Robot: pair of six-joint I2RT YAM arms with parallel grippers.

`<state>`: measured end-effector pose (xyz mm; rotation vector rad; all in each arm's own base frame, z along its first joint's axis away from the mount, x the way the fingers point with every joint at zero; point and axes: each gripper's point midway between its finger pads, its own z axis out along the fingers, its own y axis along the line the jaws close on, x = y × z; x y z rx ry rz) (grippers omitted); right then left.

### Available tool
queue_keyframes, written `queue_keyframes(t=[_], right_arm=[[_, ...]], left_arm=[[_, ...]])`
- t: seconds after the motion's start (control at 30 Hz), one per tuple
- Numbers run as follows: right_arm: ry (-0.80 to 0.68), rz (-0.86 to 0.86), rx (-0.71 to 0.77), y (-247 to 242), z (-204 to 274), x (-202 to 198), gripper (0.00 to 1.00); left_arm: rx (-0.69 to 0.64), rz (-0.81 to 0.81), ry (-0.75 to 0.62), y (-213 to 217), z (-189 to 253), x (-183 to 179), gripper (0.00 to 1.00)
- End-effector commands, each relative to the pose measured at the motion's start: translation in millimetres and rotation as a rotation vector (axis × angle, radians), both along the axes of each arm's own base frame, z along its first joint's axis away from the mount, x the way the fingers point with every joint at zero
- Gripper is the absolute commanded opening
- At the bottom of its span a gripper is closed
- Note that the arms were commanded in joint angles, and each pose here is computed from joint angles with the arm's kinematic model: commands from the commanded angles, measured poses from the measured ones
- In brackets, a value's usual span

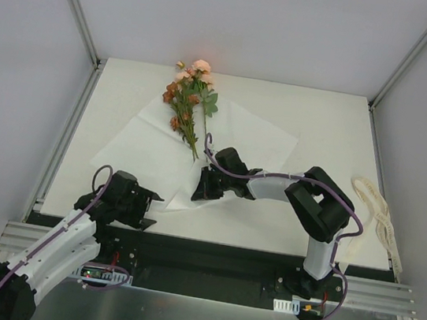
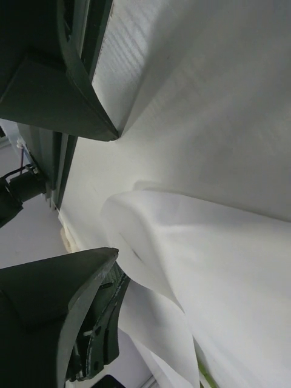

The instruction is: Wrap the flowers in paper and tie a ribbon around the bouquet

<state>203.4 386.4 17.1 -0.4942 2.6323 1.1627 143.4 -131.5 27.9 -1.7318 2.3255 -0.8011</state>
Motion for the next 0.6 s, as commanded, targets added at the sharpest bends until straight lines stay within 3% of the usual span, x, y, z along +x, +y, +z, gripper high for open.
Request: queue_keyframes(t=[0.0,0.37,0.47,0.57], right_arm=[[-0.005,0.01,-0.064,-7,-14,-4,0.01],[-0.009,0.008,-0.068,-7,-14,-4,0.01],[-0.01,0.008,-0.066,-6,-13,-4,0.01],[-0.003,0.001,-0.07,-6,-14,-4,0.01]], left_arm=[[0.011,0.1,0.086,9,-18,-7,0.66],[0.021,0.136,0.068,11,-31,4,0.35],[0.036,0.103,0.012,10,-29,12,0.02],[0.081,0.038,-0.063,11,-19,21,0.0]])
